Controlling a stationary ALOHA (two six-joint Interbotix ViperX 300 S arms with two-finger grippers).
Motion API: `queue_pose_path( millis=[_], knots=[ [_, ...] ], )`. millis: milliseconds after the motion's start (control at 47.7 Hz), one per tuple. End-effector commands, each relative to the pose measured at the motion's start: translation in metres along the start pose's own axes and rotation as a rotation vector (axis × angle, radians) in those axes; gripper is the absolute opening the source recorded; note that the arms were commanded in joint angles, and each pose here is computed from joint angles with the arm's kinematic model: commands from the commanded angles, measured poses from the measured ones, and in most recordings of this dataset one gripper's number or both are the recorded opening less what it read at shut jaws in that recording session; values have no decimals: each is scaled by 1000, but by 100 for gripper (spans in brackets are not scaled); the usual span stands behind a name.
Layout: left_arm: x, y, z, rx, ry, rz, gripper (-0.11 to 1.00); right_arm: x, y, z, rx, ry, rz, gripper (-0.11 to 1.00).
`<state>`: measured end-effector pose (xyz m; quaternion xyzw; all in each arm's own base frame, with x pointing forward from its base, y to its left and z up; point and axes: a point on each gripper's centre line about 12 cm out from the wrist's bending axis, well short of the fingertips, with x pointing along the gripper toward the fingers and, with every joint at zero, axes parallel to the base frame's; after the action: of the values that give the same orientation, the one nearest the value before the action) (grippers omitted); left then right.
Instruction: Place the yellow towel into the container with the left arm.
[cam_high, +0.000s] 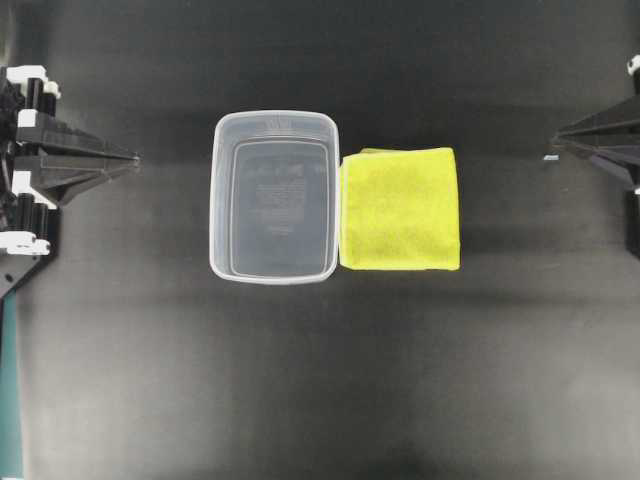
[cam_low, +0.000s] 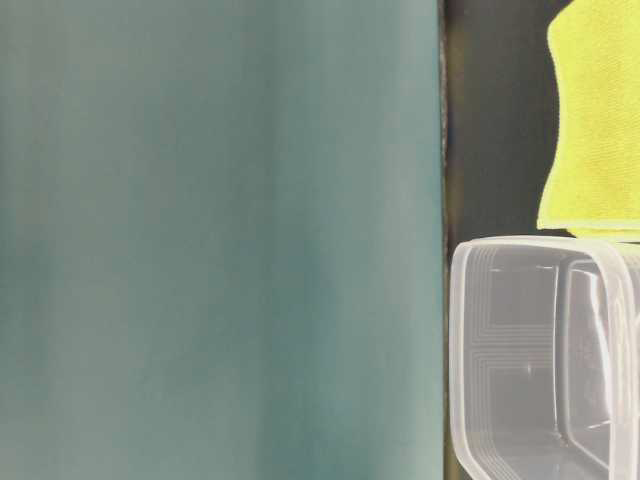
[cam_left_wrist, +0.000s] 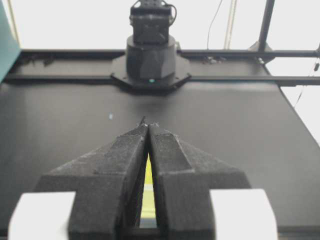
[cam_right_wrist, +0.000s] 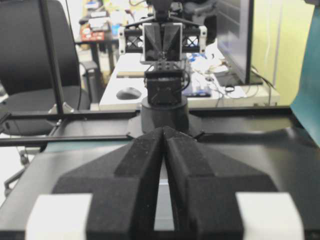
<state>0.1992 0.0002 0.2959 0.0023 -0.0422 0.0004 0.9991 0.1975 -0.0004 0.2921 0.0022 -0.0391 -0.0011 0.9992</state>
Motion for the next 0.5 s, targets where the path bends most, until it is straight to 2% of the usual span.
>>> queue_pose_path(
  millis=[0, 84, 252, 482],
  knots=[
    [10, 3, 9, 8, 13, 9, 6, 2, 1, 8, 25, -24, 3, 1],
    [20, 4, 13, -7, 63, 16, 0, 0, 0, 10, 55, -26, -1, 0],
    [48, 7, 16, -9, 244, 27, 0, -5, -2, 10, 147, -4, -14, 0],
    [92, 11, 19, 1, 442, 40, 0, -19, -5, 10, 164, 57, -34, 0]
  ],
)
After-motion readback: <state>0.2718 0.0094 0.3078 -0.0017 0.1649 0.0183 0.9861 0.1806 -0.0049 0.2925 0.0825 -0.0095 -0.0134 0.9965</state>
